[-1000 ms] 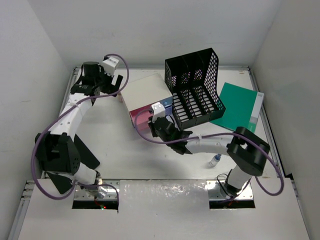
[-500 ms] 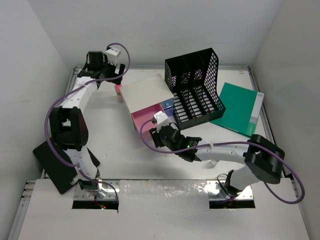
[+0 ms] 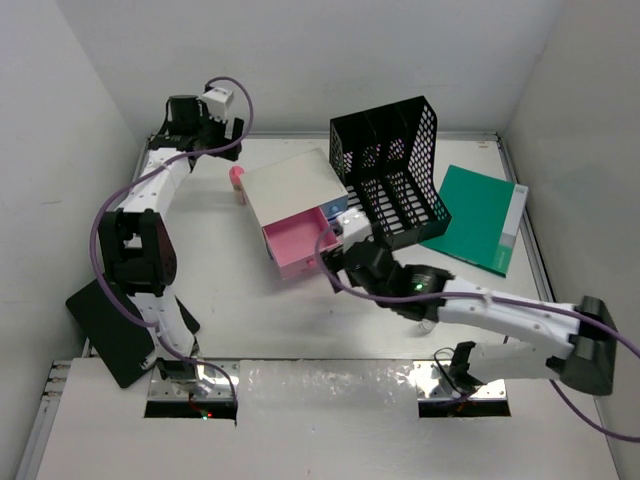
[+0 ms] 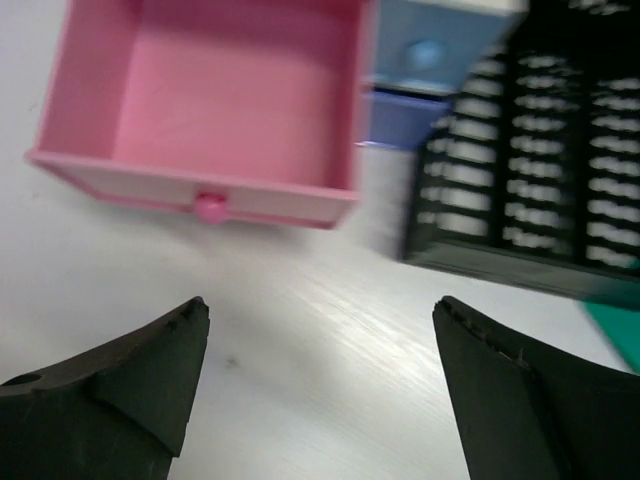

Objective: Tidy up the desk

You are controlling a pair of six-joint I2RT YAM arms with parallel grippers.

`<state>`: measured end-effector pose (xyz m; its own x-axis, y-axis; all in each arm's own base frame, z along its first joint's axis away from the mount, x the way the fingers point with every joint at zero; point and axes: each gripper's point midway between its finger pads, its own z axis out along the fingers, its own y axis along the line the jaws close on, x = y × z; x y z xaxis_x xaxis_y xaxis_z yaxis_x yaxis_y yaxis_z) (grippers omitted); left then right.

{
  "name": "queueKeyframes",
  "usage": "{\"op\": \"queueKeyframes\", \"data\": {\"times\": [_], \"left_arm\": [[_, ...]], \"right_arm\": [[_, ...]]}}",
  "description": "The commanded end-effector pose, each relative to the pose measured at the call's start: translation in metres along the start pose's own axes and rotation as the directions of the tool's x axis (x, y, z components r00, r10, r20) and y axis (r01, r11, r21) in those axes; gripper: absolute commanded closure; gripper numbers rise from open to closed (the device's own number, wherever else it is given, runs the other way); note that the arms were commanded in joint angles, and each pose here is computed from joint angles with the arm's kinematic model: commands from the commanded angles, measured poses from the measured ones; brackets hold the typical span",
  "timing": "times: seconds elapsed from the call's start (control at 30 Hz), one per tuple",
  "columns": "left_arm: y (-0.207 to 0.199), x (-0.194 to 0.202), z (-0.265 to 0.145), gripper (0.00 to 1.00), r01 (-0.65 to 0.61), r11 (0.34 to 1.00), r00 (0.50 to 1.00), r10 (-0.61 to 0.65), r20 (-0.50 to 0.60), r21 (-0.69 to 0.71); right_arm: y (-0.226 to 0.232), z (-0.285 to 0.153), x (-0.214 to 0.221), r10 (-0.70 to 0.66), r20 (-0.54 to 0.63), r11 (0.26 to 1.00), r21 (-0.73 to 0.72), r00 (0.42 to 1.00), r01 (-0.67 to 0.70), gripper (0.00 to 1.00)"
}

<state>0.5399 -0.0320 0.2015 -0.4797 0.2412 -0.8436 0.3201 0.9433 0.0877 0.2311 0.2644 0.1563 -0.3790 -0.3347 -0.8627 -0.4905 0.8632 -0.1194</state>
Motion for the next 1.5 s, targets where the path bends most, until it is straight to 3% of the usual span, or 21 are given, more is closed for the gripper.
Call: {"op": "queueKeyframes", "data": {"times": [0.0, 0.03, 0.2, 0.33, 0.63, 1.0, 1.3, 1.47], "left_arm": [[0.023, -0.012, -0.015, 0.13, 0.022, 0.998, 0.999, -0.020, 0.043, -0.050], [0.023, -0.017, -0.021, 0.13, 0.016, 0.998, 0.998, -0.013, 0.056, -0.054], [0.014, -0.013, -0.028, 0.12, 0.012, 1.000, 0.999, -0.011, 0.044, -0.016], [0.008, 0.002, -0.024, 0.13, 0.009, 1.000, 1.000, -0.008, -0.008, 0.016], [-0.011, 0.005, 0.004, 0.14, 0.069, 0.986, 0.997, -0.063, -0.044, 0.152], [-0.026, 0.052, 0.039, 0.14, 0.062, 0.993, 0.986, -0.046, -0.160, 0.099], [-0.031, 0.090, 0.037, 0.14, 0.062, 0.995, 0.971, -0.043, -0.236, 0.073], [-0.023, 0.092, 0.038, 0.28, 0.044, 0.998, 0.971, -0.035, -0.236, 0.033]], "right_arm": [[-0.080, -0.058, -0.001, -0.024, -0.106, 0.956, 0.287, 0.994, 0.053, 0.07], [-0.088, -0.065, 0.001, 0.027, -0.106, 0.950, 0.311, 0.994, 0.008, 0.01], [-0.114, -0.073, 0.033, 0.166, -0.200, 0.961, 0.251, 0.966, -0.114, 0.01], [-0.102, -0.061, 0.022, 0.118, -0.168, 0.981, 0.175, 0.979, -0.088, 0.01], [-0.093, -0.041, 0.020, 0.070, -0.205, 0.987, 0.153, 0.976, -0.038, 0.01], [-0.099, -0.040, 0.033, 0.073, -0.198, 0.983, 0.182, 0.977, -0.037, 0.01], [-0.099, -0.038, 0.031, 0.077, -0.169, 0.982, 0.185, 0.983, -0.045, 0.01], [-0.098, -0.036, 0.028, 0.069, -0.161, 0.983, 0.178, 0.985, -0.039, 0.01]]}}
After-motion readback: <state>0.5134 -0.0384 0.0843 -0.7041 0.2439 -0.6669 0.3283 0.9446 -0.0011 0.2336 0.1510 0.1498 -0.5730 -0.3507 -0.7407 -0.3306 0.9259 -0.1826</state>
